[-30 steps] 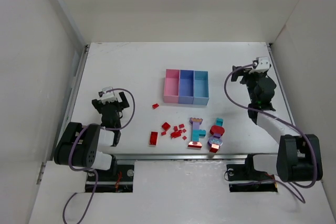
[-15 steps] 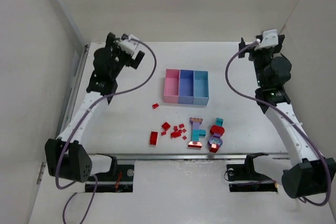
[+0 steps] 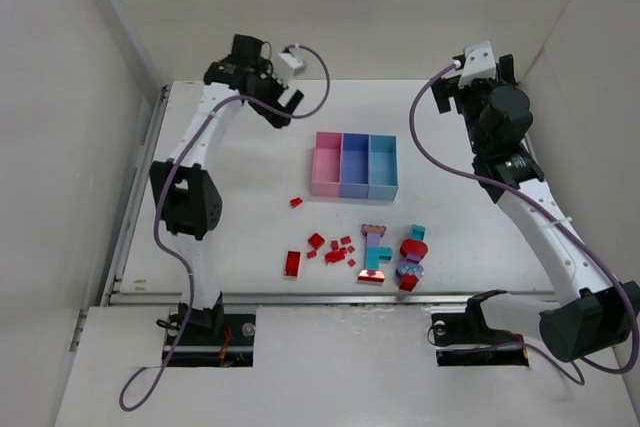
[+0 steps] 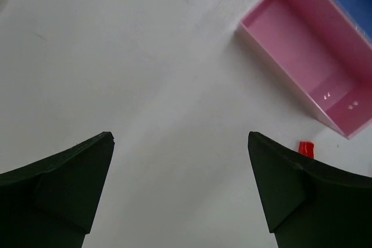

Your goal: Sort the legos into containers by color

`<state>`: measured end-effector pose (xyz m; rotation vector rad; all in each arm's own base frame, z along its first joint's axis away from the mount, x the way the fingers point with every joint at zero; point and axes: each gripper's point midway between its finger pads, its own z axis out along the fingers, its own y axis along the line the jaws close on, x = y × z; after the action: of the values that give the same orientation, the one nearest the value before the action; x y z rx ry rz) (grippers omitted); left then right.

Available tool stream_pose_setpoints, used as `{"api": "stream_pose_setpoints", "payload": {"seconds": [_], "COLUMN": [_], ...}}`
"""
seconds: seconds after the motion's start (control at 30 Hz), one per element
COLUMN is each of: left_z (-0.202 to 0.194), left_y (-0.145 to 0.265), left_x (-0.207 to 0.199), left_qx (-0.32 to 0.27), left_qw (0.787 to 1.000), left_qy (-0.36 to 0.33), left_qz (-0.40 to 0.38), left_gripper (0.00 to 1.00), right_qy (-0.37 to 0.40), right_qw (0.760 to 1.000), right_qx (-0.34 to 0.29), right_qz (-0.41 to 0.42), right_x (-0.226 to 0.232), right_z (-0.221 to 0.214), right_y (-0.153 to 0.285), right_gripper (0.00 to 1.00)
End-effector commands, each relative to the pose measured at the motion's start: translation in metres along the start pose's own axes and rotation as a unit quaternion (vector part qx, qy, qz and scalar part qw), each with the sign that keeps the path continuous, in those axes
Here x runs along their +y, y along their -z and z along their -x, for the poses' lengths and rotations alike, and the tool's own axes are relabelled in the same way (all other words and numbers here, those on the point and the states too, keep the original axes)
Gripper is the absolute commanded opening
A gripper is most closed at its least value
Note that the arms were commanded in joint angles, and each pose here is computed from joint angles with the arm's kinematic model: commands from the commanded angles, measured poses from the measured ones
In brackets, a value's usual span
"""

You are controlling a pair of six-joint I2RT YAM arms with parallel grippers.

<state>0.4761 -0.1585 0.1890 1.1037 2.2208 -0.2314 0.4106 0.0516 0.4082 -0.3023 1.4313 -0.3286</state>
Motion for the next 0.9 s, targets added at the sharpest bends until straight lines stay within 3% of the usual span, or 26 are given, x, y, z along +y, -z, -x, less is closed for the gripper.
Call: {"api": "stream_pose_setpoints", "payload": {"seconds": [0.0,0.03,0.07,0.1,0.13,0.2,0.33,0.43,0.5,0.67,0.8,0.87], "left_z": [0.104,0.077,0.071,0.084,0.056,0.057,0.051,0.020,-0.016,-0.093,-0.113,-0.114], "left_y": [0.188,0.161,0.161,0.189,0.159,0.152,0.143,0.107,0.065,-0.013,-0.036,-0.041], "left_x": [0.036,0.040,0.043,0.047,0.035,0.006,-0.035,-0.048,-0.069,-0.127,-0.163,-0.165], "left_qx": [-0.249,-0.233,-0.247,-0.307,-0.283,-0.280,-0.265,-0.196,-0.111,0.047,0.075,0.074], "left_qw": [0.960,0.964,0.956,0.929,0.942,0.948,0.951,0.966,0.983,0.993,0.985,0.985], "left_qy": [-0.012,0.021,0.043,0.055,0.053,-0.044,-0.107,-0.138,-0.134,-0.088,-0.055,-0.049], "left_qz": [0.126,0.128,0.154,0.197,0.175,0.145,0.116,0.100,0.056,-0.068,-0.147,-0.151], "left_gripper": [1.00,1.00,1.00,1.00,1.00,1.00,1.00,0.94,0.91,0.70,0.68,0.66], "right_qy": [-0.009,-0.007,-0.011,-0.034,-0.049,-0.077,-0.105,-0.112,-0.126,-0.146,-0.155,-0.155], "right_qw": [1.000,1.000,1.000,0.999,0.999,0.997,0.994,0.993,0.991,0.987,0.984,0.985], "right_qx": [-0.017,-0.008,0.001,0.006,0.009,0.011,-0.005,-0.011,-0.004,0.009,0.017,0.020], "right_qz": [0.011,0.007,0.001,-0.004,-0.012,-0.020,0.007,0.040,0.047,0.071,0.082,0.078], "right_x": [-0.001,0.001,0.001,0.003,0.002,0.005,0.014,0.025,0.031,0.047,0.059,0.058], "right_z": [0.019,0.013,0.008,0.007,0.007,0.009,0.019,0.017,0.012,-0.003,-0.011,-0.014], "right_y": [0.001,-0.003,-0.005,-0.011,-0.015,-0.019,-0.020,-0.018,-0.017,-0.007,0.001,0.003], "right_gripper": [1.00,1.00,1.00,1.00,1.00,1.00,1.00,1.00,1.00,1.00,1.00,0.99]}}
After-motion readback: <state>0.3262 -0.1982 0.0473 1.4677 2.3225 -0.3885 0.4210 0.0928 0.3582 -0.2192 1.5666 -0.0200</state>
